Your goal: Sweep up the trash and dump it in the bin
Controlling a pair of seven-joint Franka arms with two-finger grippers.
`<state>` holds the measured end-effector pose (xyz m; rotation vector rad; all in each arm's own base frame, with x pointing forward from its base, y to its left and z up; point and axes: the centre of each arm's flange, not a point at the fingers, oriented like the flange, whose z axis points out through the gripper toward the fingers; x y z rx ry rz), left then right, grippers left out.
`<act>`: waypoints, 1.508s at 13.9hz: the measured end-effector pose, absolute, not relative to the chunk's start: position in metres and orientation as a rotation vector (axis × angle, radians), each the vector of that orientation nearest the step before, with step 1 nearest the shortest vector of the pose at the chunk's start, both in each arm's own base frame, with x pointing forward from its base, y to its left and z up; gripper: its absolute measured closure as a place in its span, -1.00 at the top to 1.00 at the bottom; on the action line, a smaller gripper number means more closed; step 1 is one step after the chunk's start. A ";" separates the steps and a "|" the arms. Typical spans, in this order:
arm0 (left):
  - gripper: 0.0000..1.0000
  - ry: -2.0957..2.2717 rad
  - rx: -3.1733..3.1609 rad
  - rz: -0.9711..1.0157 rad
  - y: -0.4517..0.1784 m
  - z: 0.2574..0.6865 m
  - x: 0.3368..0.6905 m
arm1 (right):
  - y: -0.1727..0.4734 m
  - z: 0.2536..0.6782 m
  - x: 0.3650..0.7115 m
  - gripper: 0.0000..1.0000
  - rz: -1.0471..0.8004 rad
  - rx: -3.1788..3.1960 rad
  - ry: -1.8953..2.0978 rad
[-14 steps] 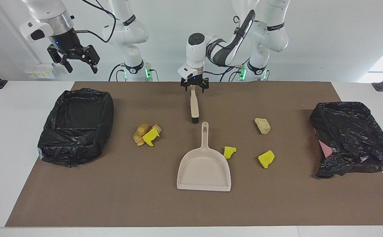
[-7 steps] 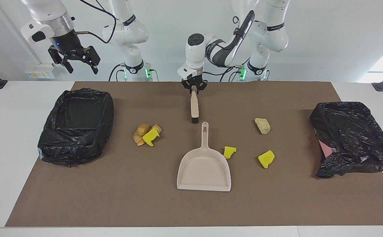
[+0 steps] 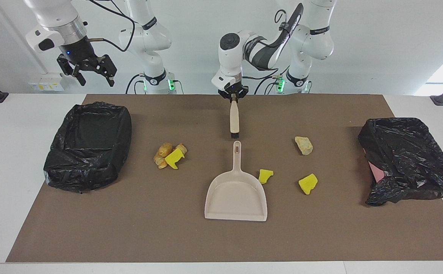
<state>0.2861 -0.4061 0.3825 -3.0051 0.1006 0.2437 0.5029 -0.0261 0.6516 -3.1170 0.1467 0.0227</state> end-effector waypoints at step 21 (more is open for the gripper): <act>-0.48 -0.212 -2.881 0.310 -0.109 0.377 0.453 | 0.388 0.372 0.592 1.00 -0.091 -3.080 0.286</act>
